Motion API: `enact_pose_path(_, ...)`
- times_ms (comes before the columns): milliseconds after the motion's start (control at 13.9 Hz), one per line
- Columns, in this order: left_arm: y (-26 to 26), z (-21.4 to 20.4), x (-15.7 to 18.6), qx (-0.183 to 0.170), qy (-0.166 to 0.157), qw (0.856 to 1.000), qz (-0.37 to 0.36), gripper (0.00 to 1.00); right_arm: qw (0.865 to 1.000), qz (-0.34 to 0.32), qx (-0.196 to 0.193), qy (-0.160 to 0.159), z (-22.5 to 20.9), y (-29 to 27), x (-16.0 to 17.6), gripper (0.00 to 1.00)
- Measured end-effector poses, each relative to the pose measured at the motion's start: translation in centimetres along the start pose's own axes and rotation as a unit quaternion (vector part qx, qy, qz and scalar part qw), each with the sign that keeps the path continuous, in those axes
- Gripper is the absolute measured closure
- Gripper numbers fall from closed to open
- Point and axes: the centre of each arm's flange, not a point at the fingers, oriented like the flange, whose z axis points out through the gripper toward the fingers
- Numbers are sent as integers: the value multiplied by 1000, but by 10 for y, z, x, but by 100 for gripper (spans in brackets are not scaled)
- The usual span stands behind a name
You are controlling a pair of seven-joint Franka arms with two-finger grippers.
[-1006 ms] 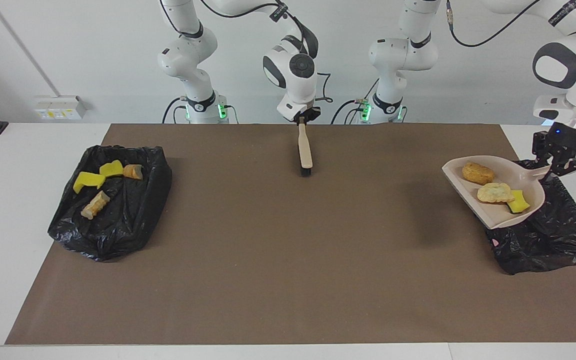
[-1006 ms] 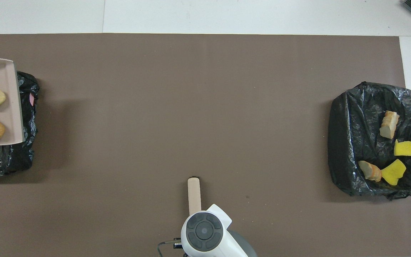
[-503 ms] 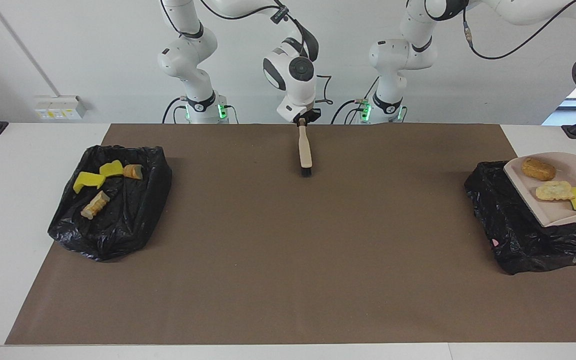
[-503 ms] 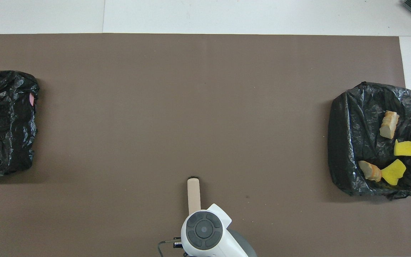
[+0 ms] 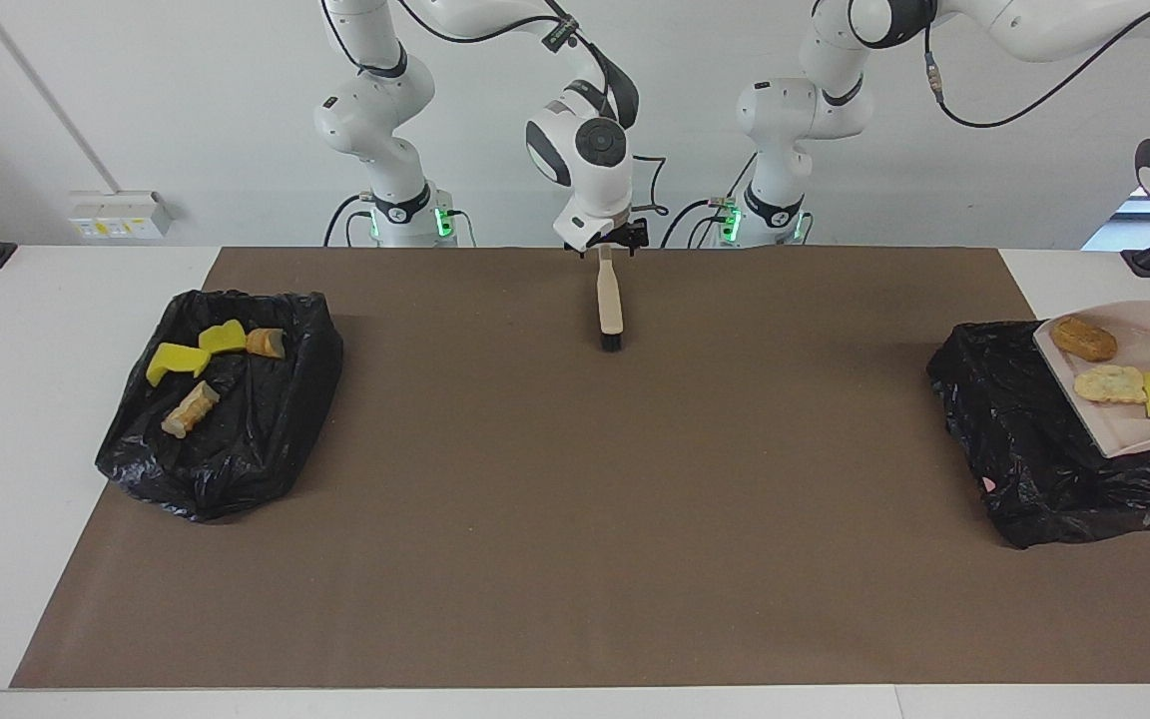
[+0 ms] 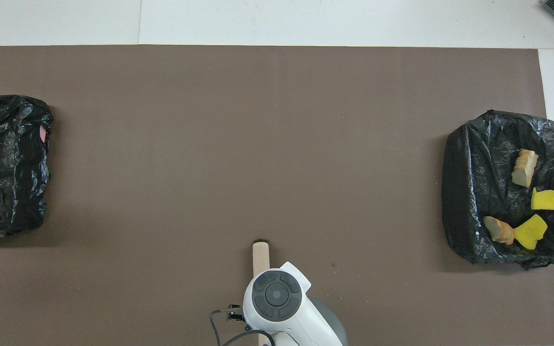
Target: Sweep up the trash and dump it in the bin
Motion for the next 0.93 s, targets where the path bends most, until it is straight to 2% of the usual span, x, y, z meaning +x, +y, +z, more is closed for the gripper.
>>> enact_pose_path(359,-1,3,-3,-8,-71,997,0,67,998,15,-12,56,-32,20,62,0)
enact_pose_path(503,0,4,-4,-12,-87,996,5,67,997,25,-13,77,-50,37,84,0)
enact_pose_path(934,2,5,-8,-19,-148,989,-2,67,990,54,1,132,-130,128,138,0)
